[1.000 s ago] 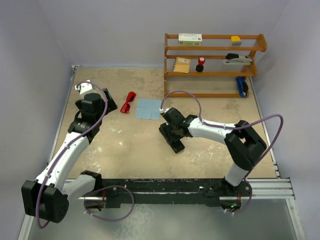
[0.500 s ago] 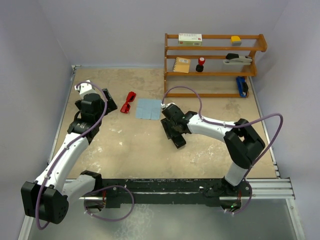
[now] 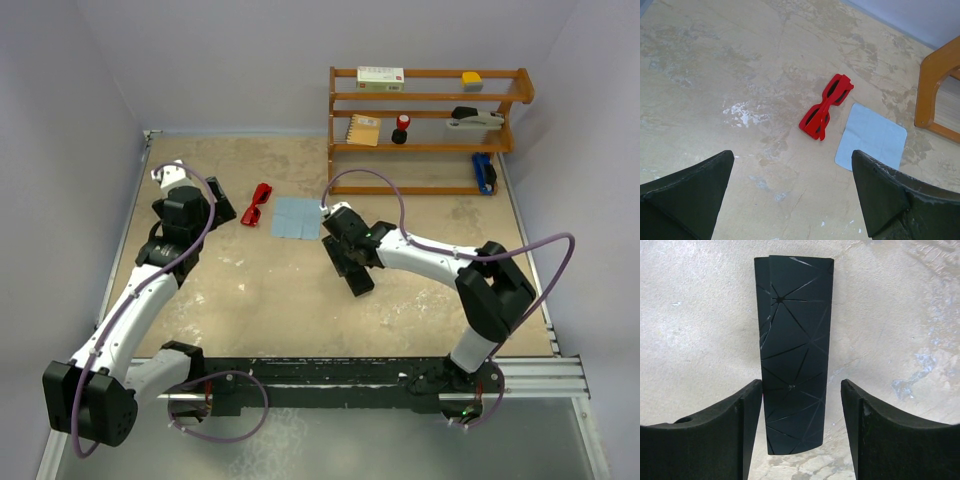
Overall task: Organize the sunglasses
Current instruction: Move the sunglasses case at the center of the board, then open the sunglasses case at the center of the board.
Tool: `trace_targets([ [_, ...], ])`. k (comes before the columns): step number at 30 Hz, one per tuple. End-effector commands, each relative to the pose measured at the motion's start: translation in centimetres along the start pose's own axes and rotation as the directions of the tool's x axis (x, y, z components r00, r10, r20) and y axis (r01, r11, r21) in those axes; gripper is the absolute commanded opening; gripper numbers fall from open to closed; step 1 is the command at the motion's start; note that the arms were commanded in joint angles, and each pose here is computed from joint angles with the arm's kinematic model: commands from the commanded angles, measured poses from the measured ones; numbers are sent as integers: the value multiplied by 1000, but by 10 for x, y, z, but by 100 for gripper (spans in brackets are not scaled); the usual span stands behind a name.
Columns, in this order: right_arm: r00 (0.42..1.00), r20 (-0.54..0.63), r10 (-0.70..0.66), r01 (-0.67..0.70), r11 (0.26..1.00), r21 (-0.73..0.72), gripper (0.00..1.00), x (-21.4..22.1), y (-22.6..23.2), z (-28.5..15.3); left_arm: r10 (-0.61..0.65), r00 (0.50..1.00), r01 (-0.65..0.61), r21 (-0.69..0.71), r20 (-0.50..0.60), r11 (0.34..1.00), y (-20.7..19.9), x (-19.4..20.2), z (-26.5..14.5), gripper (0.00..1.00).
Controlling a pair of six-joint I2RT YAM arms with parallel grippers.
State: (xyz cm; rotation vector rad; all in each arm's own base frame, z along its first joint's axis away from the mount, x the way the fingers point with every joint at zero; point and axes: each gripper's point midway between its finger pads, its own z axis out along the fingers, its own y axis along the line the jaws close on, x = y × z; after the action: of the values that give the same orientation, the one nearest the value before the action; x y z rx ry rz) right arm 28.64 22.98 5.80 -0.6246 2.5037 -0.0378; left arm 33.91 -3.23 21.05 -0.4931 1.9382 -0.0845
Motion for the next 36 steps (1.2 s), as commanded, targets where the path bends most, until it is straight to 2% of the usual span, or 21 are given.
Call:
trace_targets([
  [1,996,25,-82,80,994,78,65,-9,-7,-8,-29,999,28,20,39,999,-5,-11,3,99],
  [5,993,18,-114,111,988,109,65,-9,-5,-8,-30,999,29,19,37,999,-5,-10,4,99],
  [10,994,26,-106,101,984,145,58,-10,-11,-12,-29,999,29,19,37,999,-6,-10,4,99],
  [25,996,47,-81,64,953,297,62,-13,-45,-30,-32,999,31,32,33,999,-8,-9,6,99],
  [30,994,93,-60,26,943,330,62,-23,-54,-38,-30,999,29,30,33,999,-8,-9,5,99],
  [36,999,49,-12,-7,928,371,63,-18,-79,-28,-33,999,32,36,32,999,-8,-9,4,99],
])
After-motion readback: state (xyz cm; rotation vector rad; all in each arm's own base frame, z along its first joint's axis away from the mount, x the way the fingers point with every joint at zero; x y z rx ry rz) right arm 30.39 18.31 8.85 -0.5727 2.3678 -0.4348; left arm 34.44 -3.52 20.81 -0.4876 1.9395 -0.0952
